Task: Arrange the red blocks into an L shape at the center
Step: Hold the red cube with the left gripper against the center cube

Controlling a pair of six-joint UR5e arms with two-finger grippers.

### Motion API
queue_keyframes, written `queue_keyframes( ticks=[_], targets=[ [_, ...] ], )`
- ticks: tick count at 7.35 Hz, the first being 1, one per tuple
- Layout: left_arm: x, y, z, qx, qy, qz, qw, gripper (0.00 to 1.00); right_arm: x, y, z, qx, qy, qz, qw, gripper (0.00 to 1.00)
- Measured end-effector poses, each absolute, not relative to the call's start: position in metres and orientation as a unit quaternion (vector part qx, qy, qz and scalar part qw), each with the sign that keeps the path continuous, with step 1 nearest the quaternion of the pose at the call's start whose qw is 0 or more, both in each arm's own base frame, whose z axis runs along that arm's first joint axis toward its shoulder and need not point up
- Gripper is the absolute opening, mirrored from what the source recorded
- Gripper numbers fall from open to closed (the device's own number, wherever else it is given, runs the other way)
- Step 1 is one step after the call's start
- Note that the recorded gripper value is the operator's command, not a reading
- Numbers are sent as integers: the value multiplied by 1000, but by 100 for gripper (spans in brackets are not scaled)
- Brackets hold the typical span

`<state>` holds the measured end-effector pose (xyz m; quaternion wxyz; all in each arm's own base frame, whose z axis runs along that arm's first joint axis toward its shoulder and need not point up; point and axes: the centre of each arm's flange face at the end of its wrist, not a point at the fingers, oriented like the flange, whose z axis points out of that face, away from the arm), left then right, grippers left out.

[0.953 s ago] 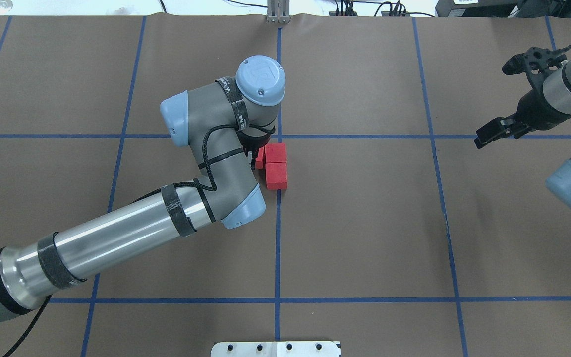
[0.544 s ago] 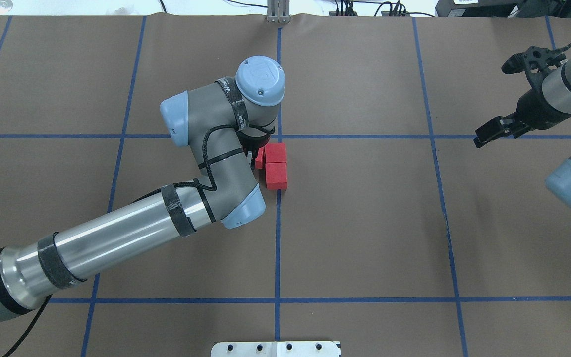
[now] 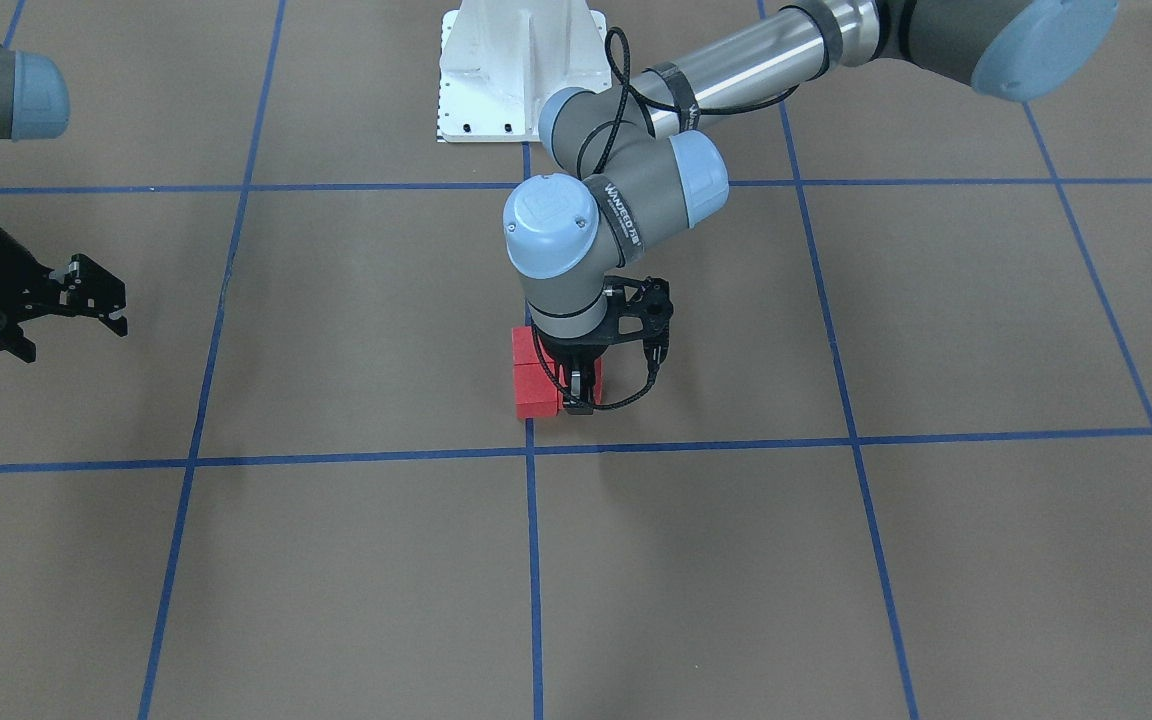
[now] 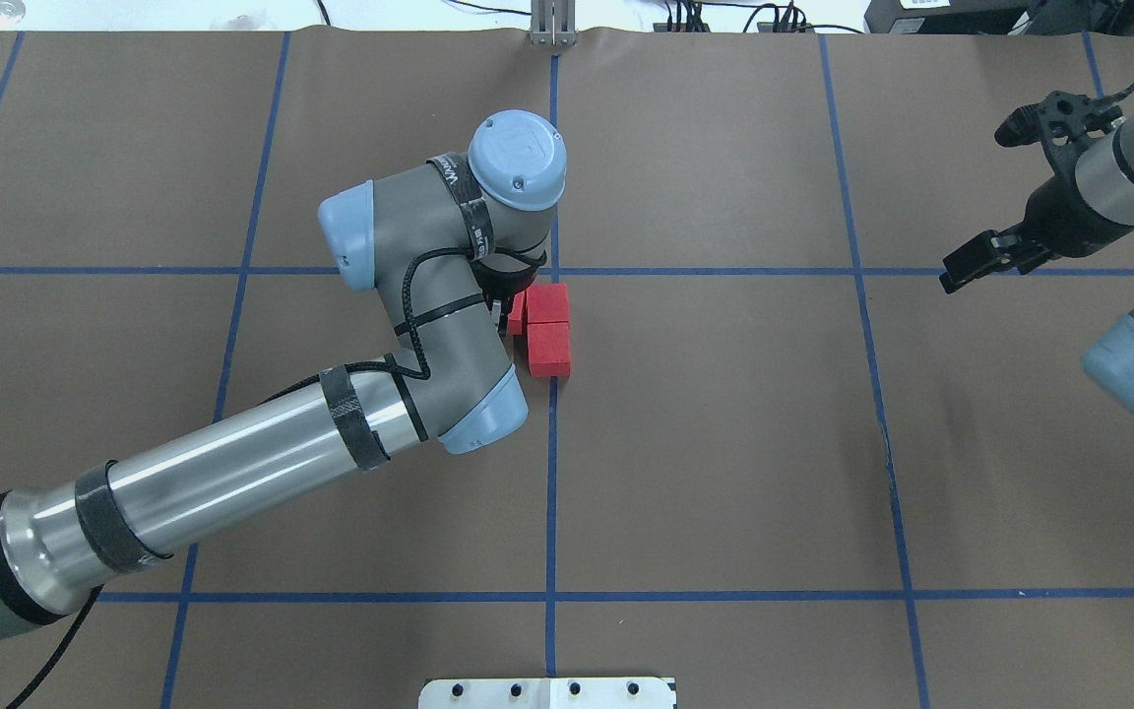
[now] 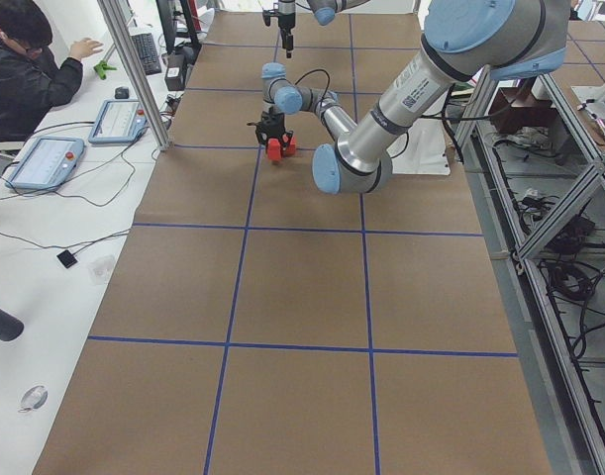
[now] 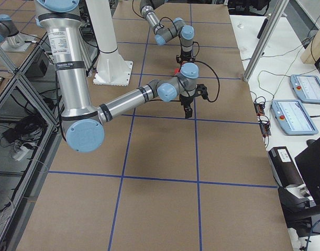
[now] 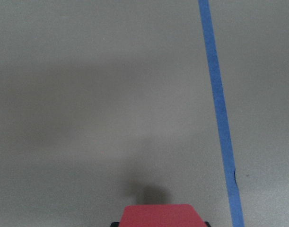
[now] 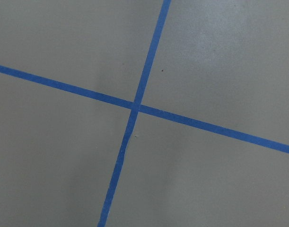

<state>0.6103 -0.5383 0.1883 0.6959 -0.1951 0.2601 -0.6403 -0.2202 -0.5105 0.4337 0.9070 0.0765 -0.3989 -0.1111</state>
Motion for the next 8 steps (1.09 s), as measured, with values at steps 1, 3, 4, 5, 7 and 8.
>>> queue_keyframes(
  ticks=[1, 3, 4, 5, 7, 8],
  targets=[
    [610, -538, 187, -195, 262, -640, 696, 57, -220, -511, 434, 77, -399, -111, 907, 99],
    [611, -538, 187, -196, 265, -639, 695, 100, -220, -511, 434, 77, -398, -111, 907, 99],
    [611, -538, 189, -196, 264, -638, 696, 100, -220, -511, 433, 78, -398, -111, 907, 99],
    [613, -538, 191, -195, 262, -638, 697, 100, -220, -511, 433, 78, -399, -112, 907, 99],
    [614, -538, 193, -195, 260, -638, 698, 100, -220, -511, 432, 78, -399, -112, 907, 99],
    [614, -538, 193, -195, 260, -638, 698, 100, -220, -511, 432, 78, -400, -112, 906, 99]
  ],
)
